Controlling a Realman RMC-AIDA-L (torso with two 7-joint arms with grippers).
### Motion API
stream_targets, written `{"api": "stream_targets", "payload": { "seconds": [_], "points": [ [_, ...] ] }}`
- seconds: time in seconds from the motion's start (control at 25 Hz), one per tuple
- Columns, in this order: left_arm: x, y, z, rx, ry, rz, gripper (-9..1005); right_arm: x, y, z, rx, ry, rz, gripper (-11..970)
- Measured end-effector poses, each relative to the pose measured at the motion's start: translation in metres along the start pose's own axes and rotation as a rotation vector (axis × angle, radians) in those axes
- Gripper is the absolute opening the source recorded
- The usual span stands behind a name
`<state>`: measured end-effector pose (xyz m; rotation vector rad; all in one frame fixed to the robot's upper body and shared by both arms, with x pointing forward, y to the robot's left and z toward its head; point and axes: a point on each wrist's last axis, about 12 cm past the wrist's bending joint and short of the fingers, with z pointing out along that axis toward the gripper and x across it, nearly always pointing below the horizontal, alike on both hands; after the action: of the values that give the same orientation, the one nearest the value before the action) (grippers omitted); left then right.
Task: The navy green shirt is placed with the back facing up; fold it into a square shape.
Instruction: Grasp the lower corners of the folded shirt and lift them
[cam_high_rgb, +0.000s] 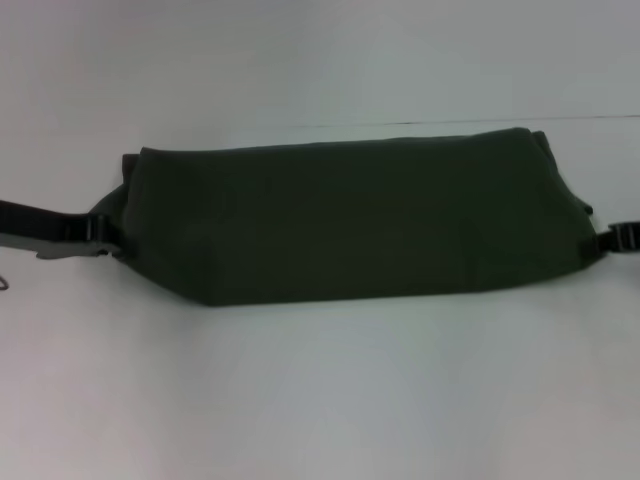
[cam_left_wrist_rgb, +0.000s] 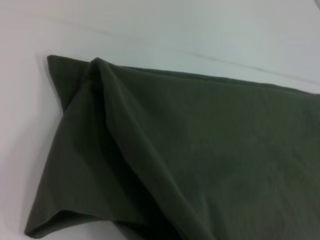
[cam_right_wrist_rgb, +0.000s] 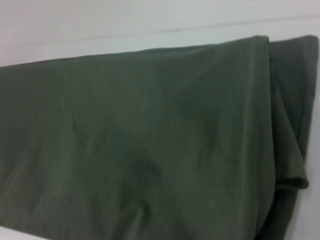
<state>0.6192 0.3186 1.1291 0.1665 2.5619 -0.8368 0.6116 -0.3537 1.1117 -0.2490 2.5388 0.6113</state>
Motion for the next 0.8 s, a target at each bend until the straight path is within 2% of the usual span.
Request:
{"api": "stream_targets", "payload": {
  "seconds": [0.32, 0.56, 0.8],
  "points": [
    [0.007, -0.004, -0.017, 0.024, 0.129, 0.014, 2, 0.03, -0.008, -0.02, -0.086, 0.015, 0.056, 59],
    [0.012, -0.003, -0.024, 0.028, 0.17, 0.008, 3, 0.05, -0.014, -0.03, -0.112, 0.014, 0.099, 63],
    [0.008, 0.0, -0.023, -0.023, 0.166, -0.006, 16, 0.047, -0.014, -0.026, -0.103, 0.008, 0.093, 66]
  ]
}}
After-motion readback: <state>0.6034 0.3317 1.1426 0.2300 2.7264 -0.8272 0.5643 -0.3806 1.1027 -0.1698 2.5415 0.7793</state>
